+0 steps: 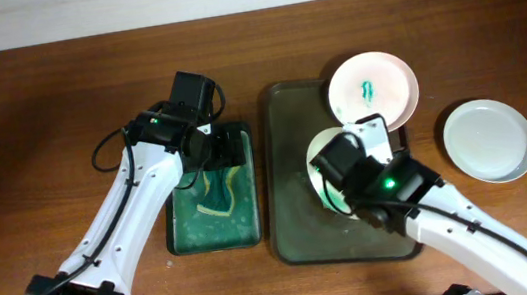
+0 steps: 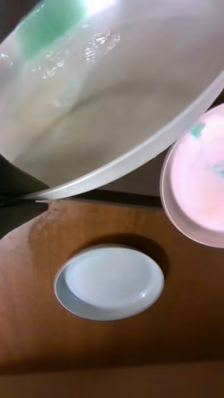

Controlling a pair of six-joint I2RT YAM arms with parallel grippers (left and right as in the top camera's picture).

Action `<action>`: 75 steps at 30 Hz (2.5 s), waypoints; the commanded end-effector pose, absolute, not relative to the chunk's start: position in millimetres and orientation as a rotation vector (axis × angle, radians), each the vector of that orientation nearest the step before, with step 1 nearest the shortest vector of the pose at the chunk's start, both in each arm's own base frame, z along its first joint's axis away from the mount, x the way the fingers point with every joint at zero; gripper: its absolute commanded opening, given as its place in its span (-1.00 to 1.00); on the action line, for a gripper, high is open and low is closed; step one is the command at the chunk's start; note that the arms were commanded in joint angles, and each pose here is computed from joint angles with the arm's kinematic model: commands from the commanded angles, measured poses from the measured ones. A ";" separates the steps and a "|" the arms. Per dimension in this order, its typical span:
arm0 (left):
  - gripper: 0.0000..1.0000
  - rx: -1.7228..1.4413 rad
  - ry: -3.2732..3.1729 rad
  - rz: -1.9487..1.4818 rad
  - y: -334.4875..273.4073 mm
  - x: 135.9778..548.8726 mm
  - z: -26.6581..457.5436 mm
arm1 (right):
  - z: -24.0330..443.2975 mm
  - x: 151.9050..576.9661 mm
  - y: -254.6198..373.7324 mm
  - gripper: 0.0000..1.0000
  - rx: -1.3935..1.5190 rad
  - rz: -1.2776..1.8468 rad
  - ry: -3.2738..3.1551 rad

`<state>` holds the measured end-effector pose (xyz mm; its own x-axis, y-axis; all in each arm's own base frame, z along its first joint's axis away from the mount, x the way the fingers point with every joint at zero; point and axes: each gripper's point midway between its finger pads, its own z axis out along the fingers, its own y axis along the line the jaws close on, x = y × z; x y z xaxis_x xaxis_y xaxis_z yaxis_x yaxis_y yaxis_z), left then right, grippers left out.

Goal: Clean dirty plates on tray and stack at the side
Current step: 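Return the sponge to the water tray with the left gripper, then lift the plate with the right gripper and stack it on the side plate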

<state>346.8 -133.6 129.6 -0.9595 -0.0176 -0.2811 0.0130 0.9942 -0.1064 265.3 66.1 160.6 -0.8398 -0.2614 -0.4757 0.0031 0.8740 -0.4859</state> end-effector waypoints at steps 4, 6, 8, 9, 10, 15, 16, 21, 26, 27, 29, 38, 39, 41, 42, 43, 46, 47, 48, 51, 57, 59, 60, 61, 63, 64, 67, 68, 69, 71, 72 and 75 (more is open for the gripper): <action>0.99 -0.005 2.835 -0.172 -134.3 349.2 136.1 | 209.4 271.8 71.7 -0.92 -0.208 -0.843 2.177; 0.99 -0.005 2.835 -0.172 -134.3 349.2 136.1 | 233.4 275.1 72.0 -0.92 -0.192 -0.908 2.058; 0.99 -0.005 2.835 -0.172 -134.3 349.2 136.1 | 240.1 276.1 75.4 -0.92 -0.205 -0.909 2.040; 0.99 -0.005 2.835 -0.172 -134.3 349.2 136.1 | 240.4 276.3 75.6 -0.92 -0.203 -0.907 2.039; 0.99 -0.005 2.835 -0.172 -134.3 349.2 136.1 | 240.4 276.3 75.7 -0.92 -0.203 -0.907 2.039; 0.99 -0.005 2.835 -0.172 -134.3 349.2 136.1 | 240.3 276.4 75.5 -0.92 -0.202 -0.907 2.040; 0.99 -0.005 2.835 -0.172 -134.3 349.2 136.1 | 240.3 276.4 75.5 -0.92 -0.202 -0.907 2.040; 0.99 -0.005 2.836 -0.173 -134.4 349.1 136.1 | 240.2 276.5 75.6 -0.92 -0.202 -0.907 2.040; 0.99 -0.005 2.835 -0.172 -134.3 349.2 136.1 | 240.2 276.4 75.6 -0.92 -0.202 -0.907 2.040; 0.99 -0.005 2.835 -0.172 -134.3 349.2 136.1 | 240.2 276.5 75.6 -0.92 -0.202 -0.907 2.040; 0.99 -0.005 2.835 -0.172 -134.3 349.2 136.1 | 240.4 276.5 75.3 -0.92 -0.215 -0.917 2.040; 0.99 -0.005 2.835 -0.172 -134.3 349.2 136.1 | 256.8 280.8 89.6 -0.92 -0.300 -0.964 1.948; 0.99 -0.005 2.835 -0.172 -134.3 349.2 136.1 | 257.9 282.3 90.4 -0.92 -0.270 -0.944 1.943; 0.99 -0.005 2.835 -0.172 -134.3 349.2 136.1 | 255.8 282.6 96.8 -0.92 -0.350 -0.956 1.951; 0.99 -0.005 2.835 -0.172 -134.3 349.2 136.1 | 258.3 284.4 95.9 -0.92 -0.327 -0.955 1.941; 0.99 -0.005 2.835 -0.172 -134.3 349.2 136.1 | 258.1 284.8 97.3 -0.92 -0.323 -0.945 1.942; 0.99 -0.005 2.835 -0.172 -134.3 349.2 136.1 | 257.4 285.0 97.3 -0.92 -0.325 -0.944 1.945; 0.99 -0.005 2.835 -0.172 -134.3 349.2 136.1 | 257.5 285.0 97.3 -0.92 -0.324 -0.944 1.944; 0.99 -0.005 2.835 -0.172 -134.3 349.2 136.1 | 257.5 285.1 97.3 -0.92 -0.324 -0.944 1.944; 0.99 -0.005 2.835 -0.172 -134.3 349.2 136.1 | 255.8 285.0 98.3 -0.92 -0.329 -0.935 1.953; 0.99 -0.005 2.835 -0.172 -134.3 349.2 136.1 | 236.7 287.8 99.0 -0.92 -0.194 -0.760 2.058; 0.99 -0.005 2.835 -0.172 -134.3 349.2 136.1 | 199.2 295.1 84.6 -0.92 -0.048 -0.546 2.298; 0.99 -0.005 2.835 -0.172 -134.3 349.2 136.1 | 183.0 298.5 69.3 -0.92 0.041 -0.452 2.414; 0.99 -0.005 2.835 -0.172 -134.3 349.2 136.1 | 175.2 300.9 55.9 -0.92 0.085 -0.404 2.479; 0.99 -0.005 2.835 -0.172 -134.3 349.2 136.1 | 160.3 307.8 11.9 -0.92 0.224 -0.208 2.617; 0.99 -0.005 2.835 -0.172 -134.3 349.2 136.1 | 157.8 309.6 -3.6 -0.92 0.282 -0.129 2.634; 0.99 -0.005 2.835 -0.172 -134.3 349.2 136.1 | 151.6 306.3 -100.3 -0.92 0.748 0.153 2.538; 0.99 -0.005 2.835 -0.172 -134.3 349.2 136.1 | 149.2 299.6 -133.9 -0.92 0.901 0.155 2.473; 0.99 -0.005 2.835 -0.172 -134.3 349.2 136.1 | 145.6 290.9 -162.6 -0.92 1.047 0.136 2.411; 0.99 -0.005 2.835 -0.172 -134.3 349.2 136.1 | 137.6 277.7 -195.8 -0.92 1.228 0.118 2.332; 0.99 -0.005 2.835 -0.172 -134.3 349.2 136.1 | 129.2 268.4 -217.9 -0.92 1.352 0.101 2.275; 0.99 -0.005 2.835 -0.172 -134.3 349.2 136.1 | 84.3 246.0 -251.1 -0.92 1.582 0.107 2.256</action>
